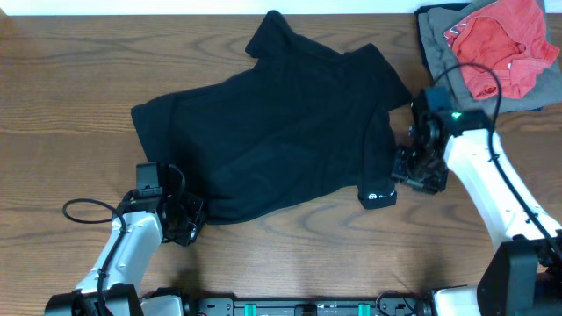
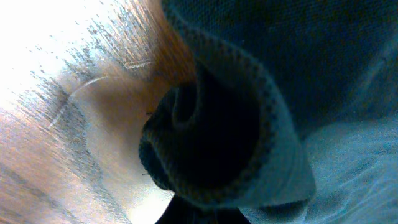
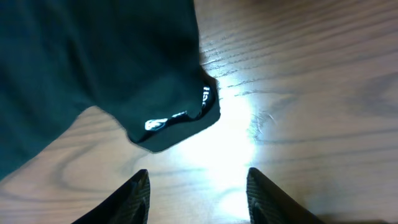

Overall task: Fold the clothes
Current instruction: 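Grasp the bottom hem corners with the left and right grippers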

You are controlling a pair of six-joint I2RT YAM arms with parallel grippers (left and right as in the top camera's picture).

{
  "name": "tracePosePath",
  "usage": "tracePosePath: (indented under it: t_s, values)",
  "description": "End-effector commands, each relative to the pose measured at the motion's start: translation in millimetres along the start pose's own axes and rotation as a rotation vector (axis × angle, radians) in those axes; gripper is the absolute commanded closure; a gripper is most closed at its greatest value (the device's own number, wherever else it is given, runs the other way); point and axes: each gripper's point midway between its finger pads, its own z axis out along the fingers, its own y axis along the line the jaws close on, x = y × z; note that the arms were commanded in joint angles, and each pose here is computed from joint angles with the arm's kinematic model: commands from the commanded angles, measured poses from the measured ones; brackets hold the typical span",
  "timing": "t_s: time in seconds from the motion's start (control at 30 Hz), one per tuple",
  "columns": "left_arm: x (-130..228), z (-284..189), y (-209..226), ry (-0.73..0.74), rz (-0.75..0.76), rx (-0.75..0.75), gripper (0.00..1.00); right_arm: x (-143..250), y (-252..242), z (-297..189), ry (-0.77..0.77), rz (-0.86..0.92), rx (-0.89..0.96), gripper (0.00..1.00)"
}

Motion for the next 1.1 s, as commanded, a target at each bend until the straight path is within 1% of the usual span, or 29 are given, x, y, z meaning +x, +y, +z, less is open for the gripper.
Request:
tracePosePath:
  t_s: [0.0,0.1,0.23,0.3,0.47,0.5,0.57,0.6,0.67,0.7,0.87,1.0,1.07]
  values:
    - [2,16,40,-0.007,0.003,-0.138,0.94,13,-3,17,0.032,0.001,-0.003,0.53]
    - [2,16,40,-0.007,0.008,-0.139,0.94,16,-1,34,0.028,-0.018,-0.035,0.52]
    - [2,16,40,-0.005,0.037,-0.139,0.94,12,6,54,-0.015,-0.04,-0.078,0.52]
    - [2,16,40,-0.005,0.041,-0.139,0.94,14,9,64,-0.03,-0.055,-0.089,0.55]
    - [2,16,40,-0.003,0.056,-0.14,0.94,20,11,80,-0.046,-0.077,-0.099,0.56]
    - [2,16,40,-0.003,0.057,-0.14,0.94,20,11,81,-0.048,-0.077,-0.101,0.59]
    - [2,16,40,-0.002,0.068,-0.14,0.94,20,10,83,-0.05,-0.07,-0.101,0.79]
    - [2,16,40,-0.001,0.078,-0.14,0.94,20,10,83,-0.052,-0.065,-0.101,0.87]
    - [3,16,41,0.001,0.104,-0.141,0.94,18,11,83,-0.059,-0.064,-0.105,0.96]
    - [3,15,41,0.003,0.121,-0.142,0.94,17,12,83,-0.066,-0.065,-0.107,0.99]
    - [5,8,39,0.027,0.23,-0.161,0.94,6,11,73,-0.087,-0.04,-0.117,0.99]
    - [9,-15,32,0.073,0.311,-0.206,0.94,-6,7,39,-0.103,-0.028,-0.123,0.99]
    - [13,-33,27,0.106,0.358,-0.235,0.94,-12,2,12,-0.119,-0.042,-0.124,0.99]
